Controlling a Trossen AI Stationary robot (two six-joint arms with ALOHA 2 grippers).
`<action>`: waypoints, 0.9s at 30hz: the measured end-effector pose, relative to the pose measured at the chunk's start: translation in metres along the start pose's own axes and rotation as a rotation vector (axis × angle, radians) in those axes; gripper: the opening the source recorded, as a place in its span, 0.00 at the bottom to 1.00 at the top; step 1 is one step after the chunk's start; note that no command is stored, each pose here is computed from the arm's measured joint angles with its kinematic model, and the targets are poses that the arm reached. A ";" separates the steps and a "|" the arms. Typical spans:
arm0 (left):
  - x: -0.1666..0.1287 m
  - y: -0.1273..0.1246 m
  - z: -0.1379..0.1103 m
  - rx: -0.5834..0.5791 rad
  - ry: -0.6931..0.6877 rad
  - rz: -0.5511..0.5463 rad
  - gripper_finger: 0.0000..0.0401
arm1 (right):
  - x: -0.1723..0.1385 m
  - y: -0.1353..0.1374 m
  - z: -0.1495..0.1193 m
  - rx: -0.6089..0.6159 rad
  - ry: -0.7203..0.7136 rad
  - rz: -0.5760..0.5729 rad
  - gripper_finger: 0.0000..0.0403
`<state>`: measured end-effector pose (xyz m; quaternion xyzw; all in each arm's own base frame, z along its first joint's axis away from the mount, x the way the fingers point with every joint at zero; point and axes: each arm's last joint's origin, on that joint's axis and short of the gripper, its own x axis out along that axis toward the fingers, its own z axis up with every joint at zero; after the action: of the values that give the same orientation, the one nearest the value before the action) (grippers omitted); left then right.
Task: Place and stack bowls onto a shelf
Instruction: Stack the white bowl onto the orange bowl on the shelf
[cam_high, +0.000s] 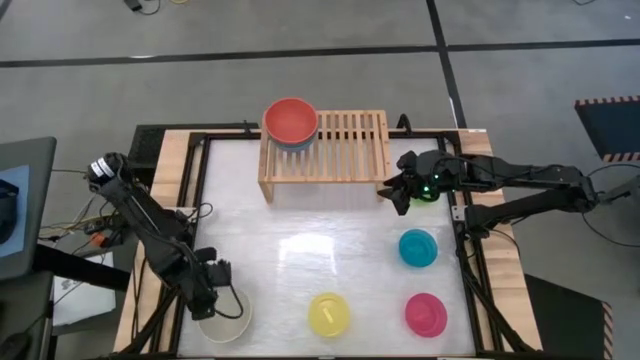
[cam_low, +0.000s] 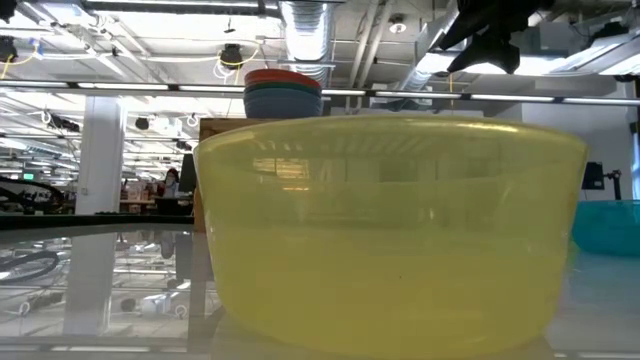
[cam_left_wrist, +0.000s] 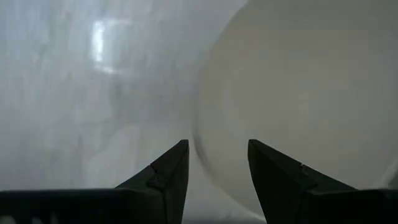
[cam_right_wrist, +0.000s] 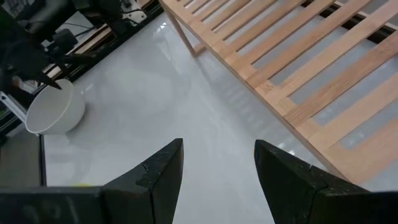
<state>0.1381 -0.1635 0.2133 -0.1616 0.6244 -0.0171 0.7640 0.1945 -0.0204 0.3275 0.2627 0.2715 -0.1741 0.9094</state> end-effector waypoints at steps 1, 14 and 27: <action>0.004 -0.001 -0.001 -0.001 0.007 0.022 0.37 | 0.000 0.000 0.000 0.000 -0.001 0.000 0.56; 0.029 -0.001 0.013 -0.114 0.092 0.058 0.06 | 0.000 0.003 0.004 0.021 -0.044 0.027 0.56; -0.065 0.055 0.076 -0.302 -0.277 0.105 0.00 | 0.000 0.002 0.005 0.074 -0.046 0.025 0.56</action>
<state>0.1870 -0.0791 0.2725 -0.2421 0.5163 0.1388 0.8096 0.1973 -0.0216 0.3317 0.2954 0.2405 -0.1786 0.9072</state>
